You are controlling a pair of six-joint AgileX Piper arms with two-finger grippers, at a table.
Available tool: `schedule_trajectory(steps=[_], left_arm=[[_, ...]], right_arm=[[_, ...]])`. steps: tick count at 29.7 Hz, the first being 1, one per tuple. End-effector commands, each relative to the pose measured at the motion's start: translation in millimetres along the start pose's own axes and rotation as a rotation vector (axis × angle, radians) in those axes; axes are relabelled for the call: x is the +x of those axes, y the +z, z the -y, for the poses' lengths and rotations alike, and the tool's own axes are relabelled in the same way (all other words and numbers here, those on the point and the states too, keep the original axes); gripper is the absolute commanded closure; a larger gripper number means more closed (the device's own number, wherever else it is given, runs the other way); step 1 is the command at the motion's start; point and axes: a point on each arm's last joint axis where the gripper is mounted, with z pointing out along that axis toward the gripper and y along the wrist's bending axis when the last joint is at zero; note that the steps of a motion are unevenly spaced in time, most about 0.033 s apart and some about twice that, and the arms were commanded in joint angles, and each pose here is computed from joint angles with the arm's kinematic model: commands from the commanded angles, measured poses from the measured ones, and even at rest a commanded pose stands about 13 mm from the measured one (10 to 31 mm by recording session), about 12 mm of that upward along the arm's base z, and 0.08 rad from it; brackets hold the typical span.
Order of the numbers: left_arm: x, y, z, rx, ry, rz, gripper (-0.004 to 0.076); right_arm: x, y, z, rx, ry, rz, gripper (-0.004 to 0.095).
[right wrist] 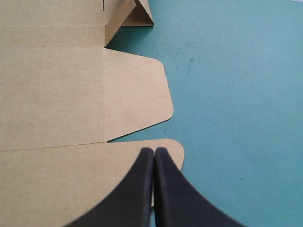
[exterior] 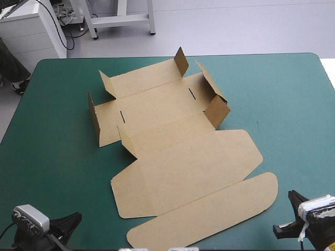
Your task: Fold the box
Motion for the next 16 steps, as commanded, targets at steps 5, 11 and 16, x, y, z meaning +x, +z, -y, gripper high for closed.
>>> schedule_trajectory(steps=[5,11,16], left_arm=[[-12.8,-4.2,2.4,0.019,-0.015,0.077,0.0731],[-12.8,-4.2,2.4,0.019,-0.015,0.077,0.0731],[-12.8,-4.2,2.4,0.019,-0.015,0.077,0.0731]], right_arm=[[-12.6,-2.7,1.2,0.007,-0.003,0.079,0.0928],[-12.6,-2.7,1.2,0.007,-0.003,0.079,0.0908],[-12.4,-2.7,0.1,-0.005,-0.012,0.076,0.0793]])
